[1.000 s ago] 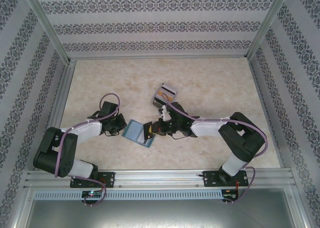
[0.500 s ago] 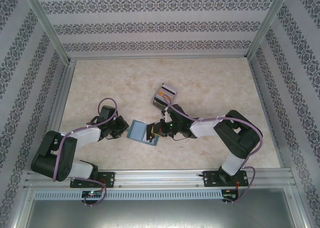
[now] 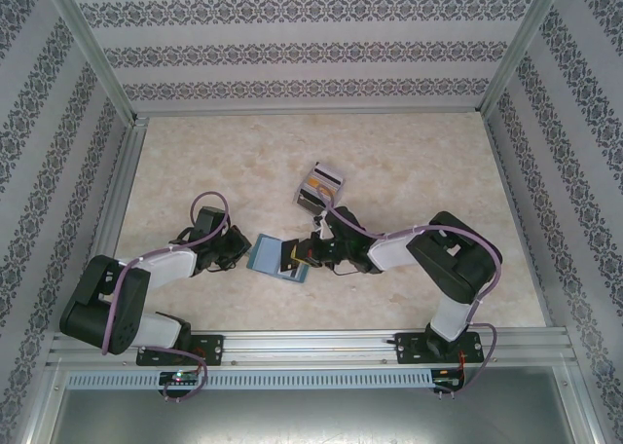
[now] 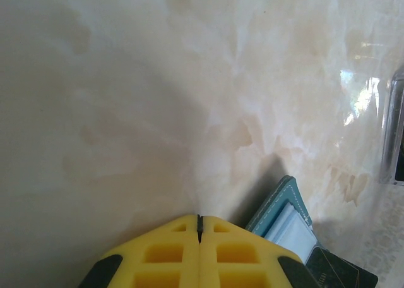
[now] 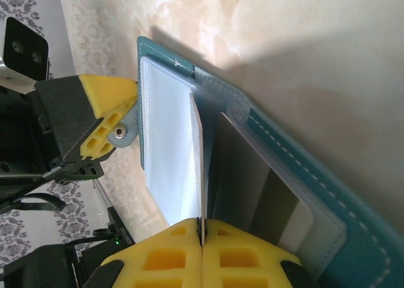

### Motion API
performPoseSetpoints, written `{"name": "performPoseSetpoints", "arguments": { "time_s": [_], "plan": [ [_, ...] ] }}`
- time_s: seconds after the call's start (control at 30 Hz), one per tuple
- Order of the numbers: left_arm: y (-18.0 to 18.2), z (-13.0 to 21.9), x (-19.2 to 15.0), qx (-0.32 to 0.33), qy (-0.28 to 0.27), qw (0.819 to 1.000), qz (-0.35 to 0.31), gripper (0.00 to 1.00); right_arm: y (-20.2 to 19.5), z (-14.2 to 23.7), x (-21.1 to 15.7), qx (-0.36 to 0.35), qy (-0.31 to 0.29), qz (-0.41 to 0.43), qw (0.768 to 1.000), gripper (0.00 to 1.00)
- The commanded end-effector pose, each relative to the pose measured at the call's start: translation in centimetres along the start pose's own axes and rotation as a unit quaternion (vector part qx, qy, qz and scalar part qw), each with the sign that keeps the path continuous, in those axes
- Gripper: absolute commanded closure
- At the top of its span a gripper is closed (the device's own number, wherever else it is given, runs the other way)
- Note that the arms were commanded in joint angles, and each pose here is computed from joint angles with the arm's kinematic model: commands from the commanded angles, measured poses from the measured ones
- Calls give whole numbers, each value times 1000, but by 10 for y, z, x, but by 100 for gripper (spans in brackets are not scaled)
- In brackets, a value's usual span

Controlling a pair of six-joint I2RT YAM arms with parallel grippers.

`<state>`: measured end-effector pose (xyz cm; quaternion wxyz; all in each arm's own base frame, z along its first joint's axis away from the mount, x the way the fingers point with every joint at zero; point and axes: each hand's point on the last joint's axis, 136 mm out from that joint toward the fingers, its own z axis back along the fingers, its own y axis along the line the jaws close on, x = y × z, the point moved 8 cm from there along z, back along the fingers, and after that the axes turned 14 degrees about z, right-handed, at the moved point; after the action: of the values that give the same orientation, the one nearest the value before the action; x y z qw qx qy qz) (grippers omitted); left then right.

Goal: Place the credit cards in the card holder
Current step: Insert the credit card into the card slot.

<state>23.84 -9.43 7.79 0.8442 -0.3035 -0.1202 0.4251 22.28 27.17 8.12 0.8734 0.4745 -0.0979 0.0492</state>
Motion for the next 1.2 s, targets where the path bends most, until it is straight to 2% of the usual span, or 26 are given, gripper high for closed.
{"name": "performPoseSetpoints", "arguments": {
  "time_s": [0.0, 0.17, 0.6, 0.93, 1.17],
  "plan": [
    [55, -5, -27, 120, 57, 991, 25, 100, -3, 2, -5, -2, -17, -10, 1000, 100],
    [55, -5, -27, 122, 55, 991, 21, 100, 1, 7, -11, 0, -22, -5, 1000, 100],
    [54, -8, -32, 125, 57, 990, 14, 100, 0, -15, -10, 38, -13, -18, 999, 100],
    [54, -8, -36, 127, 59, 990, 9, 100, -12, -20, -4, 16, -40, -19, 999, 100],
    [56, -5, -41, 127, 55, 990, 6, 100, -10, -31, -9, 5, -38, -10, 999, 100]
  ]
}}
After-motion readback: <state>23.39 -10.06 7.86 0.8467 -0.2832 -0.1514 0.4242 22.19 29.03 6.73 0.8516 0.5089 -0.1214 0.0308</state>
